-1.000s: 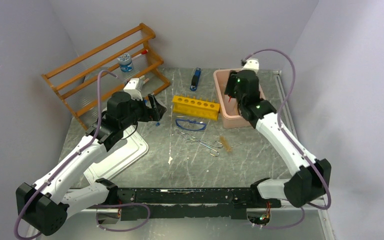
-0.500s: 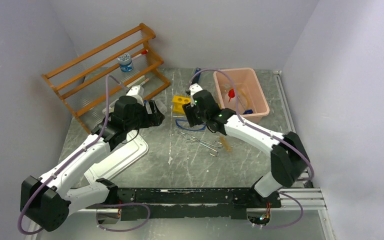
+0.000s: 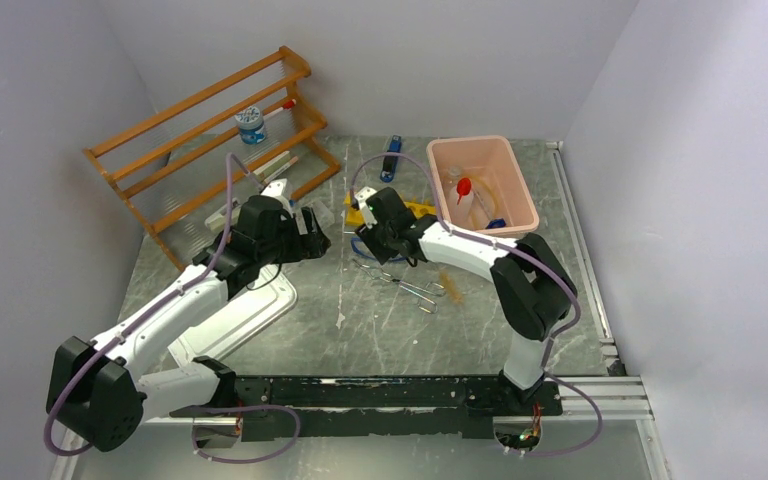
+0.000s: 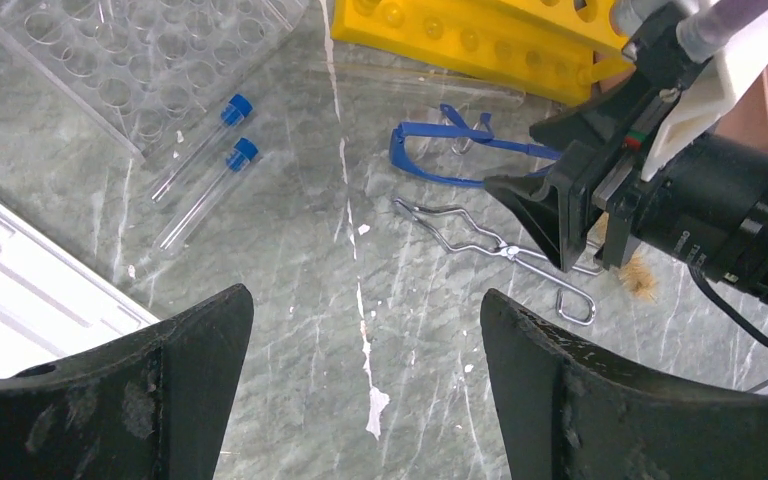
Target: Organize the chemistry lab equipment
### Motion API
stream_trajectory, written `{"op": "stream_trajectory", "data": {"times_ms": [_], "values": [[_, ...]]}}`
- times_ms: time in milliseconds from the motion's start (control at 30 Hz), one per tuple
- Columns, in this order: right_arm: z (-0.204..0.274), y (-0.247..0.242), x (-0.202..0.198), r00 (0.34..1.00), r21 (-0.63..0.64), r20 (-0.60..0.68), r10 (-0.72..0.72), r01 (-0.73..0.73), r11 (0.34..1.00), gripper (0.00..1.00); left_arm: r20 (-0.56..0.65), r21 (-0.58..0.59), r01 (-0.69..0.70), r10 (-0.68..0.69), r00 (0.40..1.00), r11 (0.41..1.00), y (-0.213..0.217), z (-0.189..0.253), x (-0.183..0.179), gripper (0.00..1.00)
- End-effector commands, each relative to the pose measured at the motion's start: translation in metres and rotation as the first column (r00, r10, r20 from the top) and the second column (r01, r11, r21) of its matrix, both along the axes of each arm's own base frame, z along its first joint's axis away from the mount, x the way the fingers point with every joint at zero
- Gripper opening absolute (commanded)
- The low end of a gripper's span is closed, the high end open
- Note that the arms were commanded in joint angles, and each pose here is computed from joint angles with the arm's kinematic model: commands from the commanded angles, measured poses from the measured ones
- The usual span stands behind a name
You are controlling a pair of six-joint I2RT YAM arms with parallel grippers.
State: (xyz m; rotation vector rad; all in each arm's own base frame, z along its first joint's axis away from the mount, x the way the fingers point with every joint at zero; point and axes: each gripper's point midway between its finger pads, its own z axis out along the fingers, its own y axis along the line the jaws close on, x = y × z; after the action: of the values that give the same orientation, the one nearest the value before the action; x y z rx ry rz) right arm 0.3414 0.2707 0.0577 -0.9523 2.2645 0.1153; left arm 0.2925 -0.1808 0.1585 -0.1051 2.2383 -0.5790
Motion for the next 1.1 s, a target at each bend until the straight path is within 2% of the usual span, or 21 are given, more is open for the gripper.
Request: {"op": "stream_trajectory", "data": {"times_ms": [0,167,367,500,833,1067], "values": [[0.008,0.011,0.019,0.997,-0.031,0.054,0.061,-0.059,0.998,0.54,0.015,-0.009,-0.003,0.003,1.000,1.000,-0.001,0.004,0.006,0.88],[-0.002,0.017,0.023,0.994,-0.047,0.041,0.104,-0.102,0.994,0.55,0.021,0.004,-0.010,0.010,1.000,1.000,0.002,0.005,0.007,0.88],[-0.026,0.024,0.011,0.977,-0.062,-0.044,0.209,-0.212,0.975,0.55,0.017,0.008,-0.009,0.008,1.000,1.000,0.003,0.002,0.006,0.88],[-0.025,0.023,0.014,0.981,-0.063,-0.040,0.190,-0.192,0.979,0.47,0.014,0.008,-0.007,0.007,1.000,1.000,0.002,0.001,0.006,0.88],[-0.027,0.016,0.014,0.986,-0.093,-0.041,0.163,-0.166,0.982,0.18,0.006,0.001,-0.001,0.001,1.000,1.000,0.000,-0.001,0.005,0.88],[-0.003,0.021,0.018,0.990,-0.042,0.009,0.140,-0.139,0.989,0.08,0.008,0.000,-0.003,0.003,1.000,1.000,0.001,0.000,0.004,0.88]]}}
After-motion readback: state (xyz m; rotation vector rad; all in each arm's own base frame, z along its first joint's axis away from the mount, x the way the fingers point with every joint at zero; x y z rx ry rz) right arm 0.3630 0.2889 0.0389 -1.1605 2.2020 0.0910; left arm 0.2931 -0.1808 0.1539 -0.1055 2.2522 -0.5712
